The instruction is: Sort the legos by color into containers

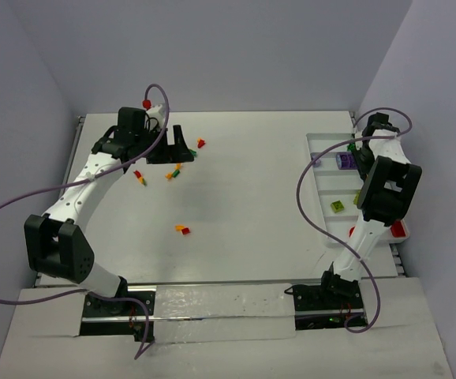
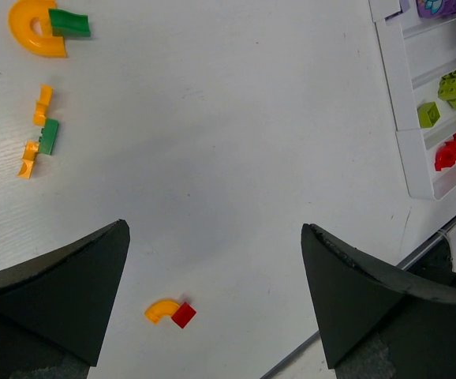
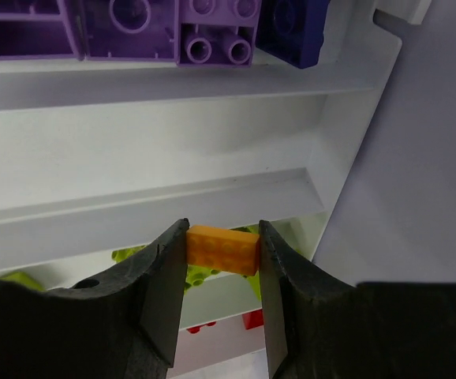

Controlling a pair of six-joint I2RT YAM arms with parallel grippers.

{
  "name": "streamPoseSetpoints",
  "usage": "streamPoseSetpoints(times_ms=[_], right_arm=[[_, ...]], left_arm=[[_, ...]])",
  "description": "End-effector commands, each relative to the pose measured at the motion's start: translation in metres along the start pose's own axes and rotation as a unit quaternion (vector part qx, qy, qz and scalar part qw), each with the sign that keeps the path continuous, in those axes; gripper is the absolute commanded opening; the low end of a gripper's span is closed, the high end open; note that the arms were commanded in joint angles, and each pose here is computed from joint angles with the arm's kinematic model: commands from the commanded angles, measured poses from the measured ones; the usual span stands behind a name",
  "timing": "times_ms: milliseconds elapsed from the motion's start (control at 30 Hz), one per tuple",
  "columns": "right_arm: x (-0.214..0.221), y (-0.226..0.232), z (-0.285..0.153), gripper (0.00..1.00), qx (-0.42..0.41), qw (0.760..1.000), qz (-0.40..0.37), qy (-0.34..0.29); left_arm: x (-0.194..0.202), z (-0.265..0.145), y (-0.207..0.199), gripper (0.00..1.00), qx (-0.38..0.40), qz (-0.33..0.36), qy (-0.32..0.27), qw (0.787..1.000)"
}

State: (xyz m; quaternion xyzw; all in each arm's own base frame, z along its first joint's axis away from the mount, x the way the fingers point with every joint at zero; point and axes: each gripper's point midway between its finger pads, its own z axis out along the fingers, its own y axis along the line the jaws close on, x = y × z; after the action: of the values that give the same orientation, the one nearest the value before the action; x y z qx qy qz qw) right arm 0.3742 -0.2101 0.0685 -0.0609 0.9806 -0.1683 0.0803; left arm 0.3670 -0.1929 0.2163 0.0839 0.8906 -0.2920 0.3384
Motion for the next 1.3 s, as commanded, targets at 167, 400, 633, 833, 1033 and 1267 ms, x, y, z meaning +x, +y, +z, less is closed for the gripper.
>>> streamPoseSetpoints(times_ms=[167,400,633,833,1033,1267], right_arm=[[-0.024,-0.032,0.006,0.26,0.049,0.999,0.011,-0.011],[-0.026,-0.040,0.007,0.50,0.062,0.998,0.006,-0.003],[-0.025,-0.040,-0.004,0.69,0.065,0.998,0.007,-0.004],[-0.046,0.004,-0.062,0.70,0.008,0.996,-0.022,-0.082],[-0.065,0.167,-0.161,0.70,-0.191,0.944,-0.170,-0.209],[-0.032,0.398,-0.261,0.66,-0.375,0.793,-0.382,-0.290]], left_arm=[[-0.015,-0.005,-0.001,0.99,-0.013,0.028,-0.019,0.999],[0.003,-0.008,0.004,0.99,-0.007,0.090,0.023,0.996],[0.033,-0.012,0.021,0.99,-0.018,0.155,0.069,0.985],[0.045,-0.027,0.023,0.99,0.002,0.166,0.055,0.985],[0.049,-0.041,0.040,0.97,0.036,0.107,0.054,0.992],[0.038,-0.053,0.055,0.94,0.069,0.052,0.045,0.995]])
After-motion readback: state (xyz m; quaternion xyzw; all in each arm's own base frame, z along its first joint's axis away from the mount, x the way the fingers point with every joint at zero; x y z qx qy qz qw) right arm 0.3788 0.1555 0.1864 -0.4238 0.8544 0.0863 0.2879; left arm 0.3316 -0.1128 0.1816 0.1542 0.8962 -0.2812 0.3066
